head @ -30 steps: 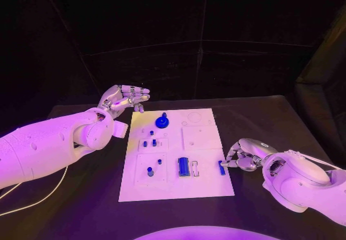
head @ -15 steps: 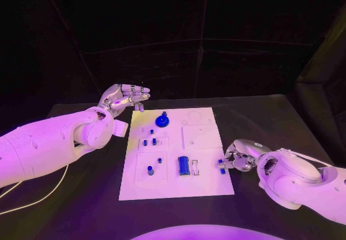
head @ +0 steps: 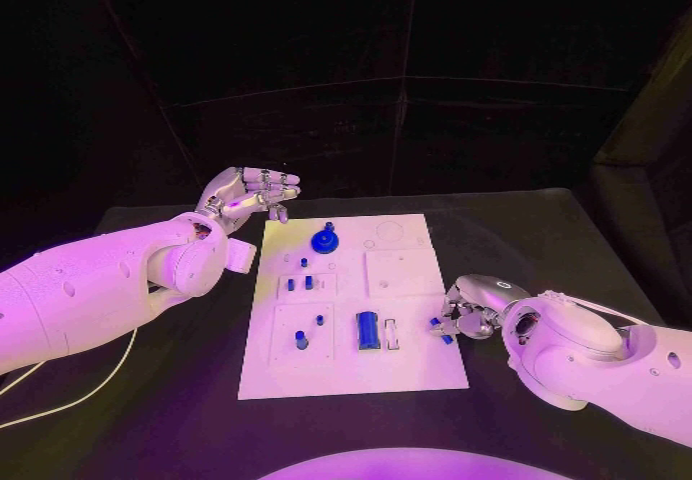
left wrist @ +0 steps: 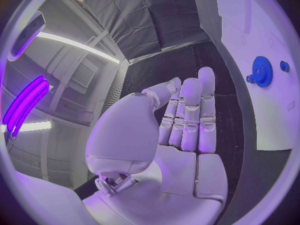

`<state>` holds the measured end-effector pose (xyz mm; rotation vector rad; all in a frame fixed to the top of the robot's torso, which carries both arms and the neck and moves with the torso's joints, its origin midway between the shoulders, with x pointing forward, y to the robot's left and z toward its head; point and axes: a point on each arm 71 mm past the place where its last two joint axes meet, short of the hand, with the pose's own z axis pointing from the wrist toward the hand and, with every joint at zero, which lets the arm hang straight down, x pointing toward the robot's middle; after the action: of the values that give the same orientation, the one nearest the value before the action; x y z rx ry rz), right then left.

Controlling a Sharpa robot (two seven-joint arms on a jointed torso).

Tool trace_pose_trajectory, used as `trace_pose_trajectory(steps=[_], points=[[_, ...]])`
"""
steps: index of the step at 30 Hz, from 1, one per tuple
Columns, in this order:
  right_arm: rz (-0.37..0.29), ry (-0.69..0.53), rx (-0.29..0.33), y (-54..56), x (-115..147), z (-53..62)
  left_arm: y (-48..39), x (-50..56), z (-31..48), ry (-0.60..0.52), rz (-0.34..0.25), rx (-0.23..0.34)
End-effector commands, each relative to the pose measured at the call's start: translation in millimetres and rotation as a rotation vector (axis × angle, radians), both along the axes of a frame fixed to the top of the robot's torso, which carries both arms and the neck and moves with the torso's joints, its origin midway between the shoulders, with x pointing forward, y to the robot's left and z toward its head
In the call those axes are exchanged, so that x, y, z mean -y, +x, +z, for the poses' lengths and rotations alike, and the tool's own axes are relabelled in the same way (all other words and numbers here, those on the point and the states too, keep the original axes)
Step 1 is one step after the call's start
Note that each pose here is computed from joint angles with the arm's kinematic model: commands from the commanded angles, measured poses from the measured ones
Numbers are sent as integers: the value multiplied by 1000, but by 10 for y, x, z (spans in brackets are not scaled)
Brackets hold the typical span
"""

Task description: Assemble the parts on the task board

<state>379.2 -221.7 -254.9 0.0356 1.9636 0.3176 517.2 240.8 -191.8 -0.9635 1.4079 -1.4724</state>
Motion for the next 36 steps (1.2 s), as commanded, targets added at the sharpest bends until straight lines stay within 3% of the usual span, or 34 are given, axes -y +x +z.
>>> trace_pose_trajectory(steps=[1, 8, 15, 29, 36], points=[[22, -125, -77, -53, 4, -150, -2, 8, 11, -7, -11, 2], [70, -199, -85, -81, -60, -192, -7, -4, 10, -6, -11, -2], [67, -182, -53, -92, -91, -170, -11, -8, 9, -6, -13, -5], [-21, 70, 60, -156, -154, 15, -9, -1, 7, -7, -17, -7], [-8, 199, 100, -194, -232, 97, -9, -1, 6, -6, -16, -7]])
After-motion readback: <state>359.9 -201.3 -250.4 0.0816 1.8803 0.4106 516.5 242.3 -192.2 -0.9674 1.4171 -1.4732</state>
